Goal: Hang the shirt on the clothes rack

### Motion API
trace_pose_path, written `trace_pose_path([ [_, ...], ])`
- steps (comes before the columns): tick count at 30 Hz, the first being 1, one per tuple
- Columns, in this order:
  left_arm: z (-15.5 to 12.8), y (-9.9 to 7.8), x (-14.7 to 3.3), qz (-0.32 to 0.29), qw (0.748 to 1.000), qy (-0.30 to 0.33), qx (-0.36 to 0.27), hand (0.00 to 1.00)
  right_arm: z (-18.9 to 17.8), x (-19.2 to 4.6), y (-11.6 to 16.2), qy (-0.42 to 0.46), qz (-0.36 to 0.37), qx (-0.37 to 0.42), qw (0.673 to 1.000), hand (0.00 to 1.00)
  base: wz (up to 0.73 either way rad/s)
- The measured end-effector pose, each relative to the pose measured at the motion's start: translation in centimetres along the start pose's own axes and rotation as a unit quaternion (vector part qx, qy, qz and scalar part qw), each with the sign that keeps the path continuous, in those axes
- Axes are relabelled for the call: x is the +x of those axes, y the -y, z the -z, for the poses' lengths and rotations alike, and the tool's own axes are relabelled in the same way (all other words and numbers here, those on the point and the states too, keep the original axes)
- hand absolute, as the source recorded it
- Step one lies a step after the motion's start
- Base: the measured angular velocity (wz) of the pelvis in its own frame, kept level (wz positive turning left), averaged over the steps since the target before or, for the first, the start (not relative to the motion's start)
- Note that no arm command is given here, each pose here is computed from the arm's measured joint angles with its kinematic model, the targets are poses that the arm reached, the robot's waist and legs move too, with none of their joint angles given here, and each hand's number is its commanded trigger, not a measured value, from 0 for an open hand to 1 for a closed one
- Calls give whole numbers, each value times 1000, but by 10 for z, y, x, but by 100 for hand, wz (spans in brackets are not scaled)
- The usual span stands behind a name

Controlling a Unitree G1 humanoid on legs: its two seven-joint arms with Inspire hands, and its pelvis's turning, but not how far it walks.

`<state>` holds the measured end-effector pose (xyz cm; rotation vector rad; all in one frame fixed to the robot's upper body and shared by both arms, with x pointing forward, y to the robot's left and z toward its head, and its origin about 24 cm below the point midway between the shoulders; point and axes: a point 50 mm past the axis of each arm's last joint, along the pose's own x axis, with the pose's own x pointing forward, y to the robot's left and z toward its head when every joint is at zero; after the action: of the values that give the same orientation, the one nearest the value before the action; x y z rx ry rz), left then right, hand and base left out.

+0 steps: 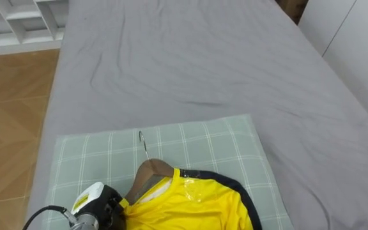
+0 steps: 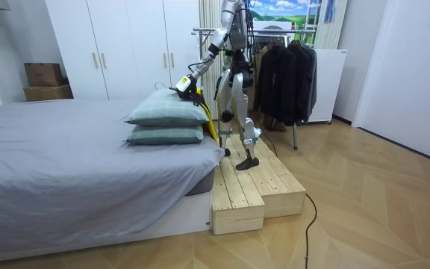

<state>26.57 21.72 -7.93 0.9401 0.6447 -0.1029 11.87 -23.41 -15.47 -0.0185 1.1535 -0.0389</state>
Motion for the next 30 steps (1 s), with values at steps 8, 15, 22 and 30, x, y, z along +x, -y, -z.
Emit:
trace_pose_path([
  [8,1,1,0,10,1000,-2,-1,100,0,0,0,0,0,0,1000,0,-1],
  [15,2,3,-1,13,1000,-7,-13,100,2,0,1,-2,2,4,1000,0,0],
  [22,4,4,-1,14,999,-13,-42,100,2,-1,2,-1,8,5,1000,0,0],
  [30,1,5,-1,8,991,-19,-136,100,9,-2,4,-5,12,23,1000,0,5],
])
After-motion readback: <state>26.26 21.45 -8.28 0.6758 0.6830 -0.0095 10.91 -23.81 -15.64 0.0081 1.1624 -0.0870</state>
